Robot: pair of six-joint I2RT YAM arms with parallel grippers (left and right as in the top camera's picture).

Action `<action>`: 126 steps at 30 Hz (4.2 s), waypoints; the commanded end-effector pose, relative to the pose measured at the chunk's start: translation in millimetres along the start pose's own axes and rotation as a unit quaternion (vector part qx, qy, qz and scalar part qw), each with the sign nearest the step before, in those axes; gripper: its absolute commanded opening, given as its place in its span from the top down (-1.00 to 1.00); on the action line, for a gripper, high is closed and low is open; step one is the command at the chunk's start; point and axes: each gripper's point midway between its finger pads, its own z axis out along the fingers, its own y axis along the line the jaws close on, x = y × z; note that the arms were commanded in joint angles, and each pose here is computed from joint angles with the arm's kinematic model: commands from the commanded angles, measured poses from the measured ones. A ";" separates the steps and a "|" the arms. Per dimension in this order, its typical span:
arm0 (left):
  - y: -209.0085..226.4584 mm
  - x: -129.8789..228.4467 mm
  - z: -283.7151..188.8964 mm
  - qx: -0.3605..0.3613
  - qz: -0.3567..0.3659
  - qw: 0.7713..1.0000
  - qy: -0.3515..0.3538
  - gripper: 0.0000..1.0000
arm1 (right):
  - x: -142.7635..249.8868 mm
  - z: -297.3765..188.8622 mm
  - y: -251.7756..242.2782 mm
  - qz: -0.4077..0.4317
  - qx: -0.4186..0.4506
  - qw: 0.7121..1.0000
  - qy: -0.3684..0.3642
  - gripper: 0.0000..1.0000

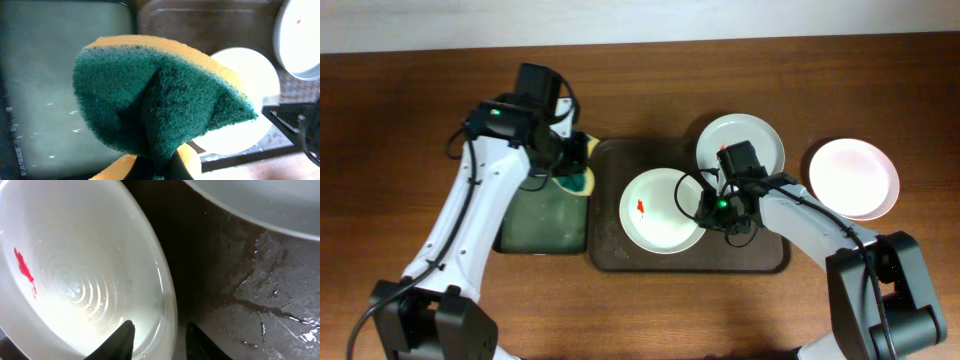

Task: Clean dirty plates on tray and stack at the side

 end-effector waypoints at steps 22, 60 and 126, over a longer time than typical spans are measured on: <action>-63.5 6.0 86.9 0.022 0.045 0.997 0.053 1.00 | -23.9 -0.7 -12.8 -0.020 0.042 0.998 -0.047 0.86; -91.8 37.4 141.7 -0.016 -0.015 0.996 0.086 1.00 | -21.5 0.3 -13.0 0.009 0.041 0.998 -0.044 0.92; -137.7 -7.2 76.5 0.261 0.138 0.955 0.043 1.00 | -21.3 0.3 -13.1 0.007 0.041 0.998 -0.043 0.92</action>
